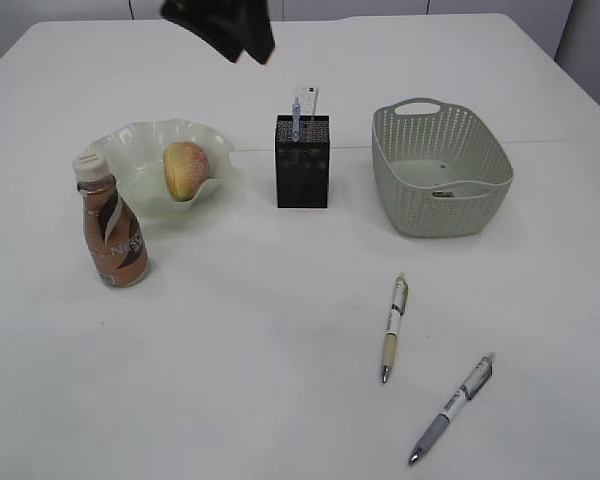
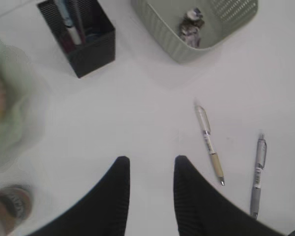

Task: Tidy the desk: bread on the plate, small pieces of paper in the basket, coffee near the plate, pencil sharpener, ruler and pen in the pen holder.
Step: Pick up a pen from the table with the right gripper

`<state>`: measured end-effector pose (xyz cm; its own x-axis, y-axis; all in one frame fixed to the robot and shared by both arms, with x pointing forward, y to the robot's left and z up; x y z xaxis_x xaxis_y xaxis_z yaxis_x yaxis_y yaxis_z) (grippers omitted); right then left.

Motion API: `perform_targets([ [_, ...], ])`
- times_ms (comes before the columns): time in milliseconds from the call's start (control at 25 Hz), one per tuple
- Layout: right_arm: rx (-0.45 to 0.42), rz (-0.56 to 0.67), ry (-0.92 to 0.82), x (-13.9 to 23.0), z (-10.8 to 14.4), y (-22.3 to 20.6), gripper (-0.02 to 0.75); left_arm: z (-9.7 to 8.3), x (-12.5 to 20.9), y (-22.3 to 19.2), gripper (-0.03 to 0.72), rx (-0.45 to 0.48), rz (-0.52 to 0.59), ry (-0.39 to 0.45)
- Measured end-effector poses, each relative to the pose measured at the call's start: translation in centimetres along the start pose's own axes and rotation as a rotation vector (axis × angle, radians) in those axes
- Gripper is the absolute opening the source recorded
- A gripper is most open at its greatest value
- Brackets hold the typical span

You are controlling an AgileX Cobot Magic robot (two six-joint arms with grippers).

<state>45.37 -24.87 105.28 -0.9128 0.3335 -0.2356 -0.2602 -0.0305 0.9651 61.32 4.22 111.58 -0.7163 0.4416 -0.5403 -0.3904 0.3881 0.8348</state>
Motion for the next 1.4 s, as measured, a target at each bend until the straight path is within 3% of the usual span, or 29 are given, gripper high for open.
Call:
perform_targets([
  [200, -0.014, -0.015, -0.092, -0.6, 0.5, -0.5, 0.467, 4.0, 0.9, 3.7, 0.225, -0.059, -0.036, 0.074],
  [400, -0.008, 0.087, -0.187, -1.0, 1.7, -3.2, 0.467, 6.0, 2.1, 6.4, 0.225, -0.093, -0.053, 0.118],
  [840, 0.049, 0.185, -0.211, -1.8, 2.7, -7.7, 0.467, 6.0, 2.3, 8.9, 0.225, -0.104, -0.1, 0.12],
  [1400, 0.049, 0.186, -0.252, -1.9, 2.9, -7.9, 0.467, 6.0, 2.3, 8.9, 0.225, -0.104, -0.098, 0.12],
])
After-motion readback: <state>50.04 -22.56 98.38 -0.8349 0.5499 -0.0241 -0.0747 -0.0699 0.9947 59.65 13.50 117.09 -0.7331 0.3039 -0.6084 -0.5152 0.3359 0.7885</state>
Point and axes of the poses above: a point on each arm's last joint axis where the gripper is mounted, y pointing back along that axis away from the gripper, z along the wrist's bending axis when the last joint is at zero, x = y × z, the point moved 4 cm from there along -y, pointing out along that axis toward the gripper, and after that the axes turned 6 degrees about -y, right-handed, at the moved point
